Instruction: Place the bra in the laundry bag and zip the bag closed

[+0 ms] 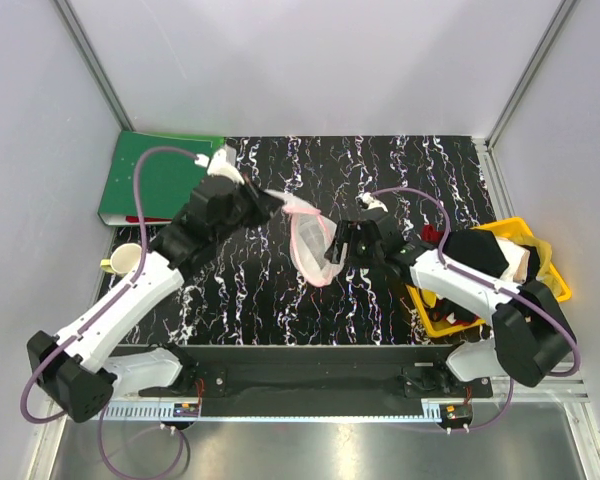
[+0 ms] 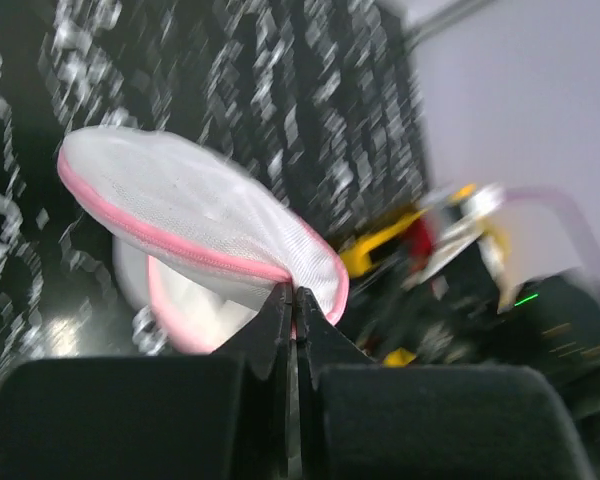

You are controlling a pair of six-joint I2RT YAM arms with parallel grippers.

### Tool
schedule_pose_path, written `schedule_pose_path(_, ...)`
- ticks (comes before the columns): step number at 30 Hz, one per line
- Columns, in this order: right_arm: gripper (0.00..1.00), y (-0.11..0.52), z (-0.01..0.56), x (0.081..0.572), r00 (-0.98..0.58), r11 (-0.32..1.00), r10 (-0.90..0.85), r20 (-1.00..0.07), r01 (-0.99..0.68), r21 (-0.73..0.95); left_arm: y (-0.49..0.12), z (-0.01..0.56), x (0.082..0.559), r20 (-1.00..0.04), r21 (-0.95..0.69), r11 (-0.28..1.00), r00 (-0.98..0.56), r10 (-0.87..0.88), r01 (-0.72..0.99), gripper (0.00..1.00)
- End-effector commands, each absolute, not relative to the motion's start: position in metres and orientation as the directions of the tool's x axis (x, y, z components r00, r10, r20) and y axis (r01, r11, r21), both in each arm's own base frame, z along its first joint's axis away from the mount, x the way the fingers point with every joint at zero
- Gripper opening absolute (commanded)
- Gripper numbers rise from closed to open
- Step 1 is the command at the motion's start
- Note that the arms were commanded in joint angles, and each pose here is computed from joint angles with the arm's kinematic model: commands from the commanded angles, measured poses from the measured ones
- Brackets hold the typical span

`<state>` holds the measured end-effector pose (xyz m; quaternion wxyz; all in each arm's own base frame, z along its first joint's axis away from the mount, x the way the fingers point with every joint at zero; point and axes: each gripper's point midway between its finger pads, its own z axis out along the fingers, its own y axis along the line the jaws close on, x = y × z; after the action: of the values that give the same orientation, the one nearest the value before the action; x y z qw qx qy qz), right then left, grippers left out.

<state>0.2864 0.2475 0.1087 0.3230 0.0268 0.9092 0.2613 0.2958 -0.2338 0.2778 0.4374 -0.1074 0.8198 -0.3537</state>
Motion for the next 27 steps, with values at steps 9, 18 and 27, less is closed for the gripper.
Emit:
schedule_pose_path(9,0.66,0.265,0.109,0.327,-0.752,0.894,0.120,-0.648,-0.201,0.399,-0.236,0.313,0.346,-0.501,-0.772,0.632,-0.542,-0.675,-0.072,0.00)
schedule_pose_path(18,0.00,0.306,0.117,0.309,-0.822,0.780,0.077,-0.564,-0.303,0.548,-0.218,0.343,0.336,-0.614,-0.713,0.701,-0.488,-0.620,0.006,0.00)
schedule_pose_path(27,0.00,0.330,0.128,0.259,-0.930,0.615,0.030,-0.367,-0.272,0.740,-0.258,0.357,0.400,-0.823,-0.423,0.873,-0.507,-0.257,0.243,0.00)
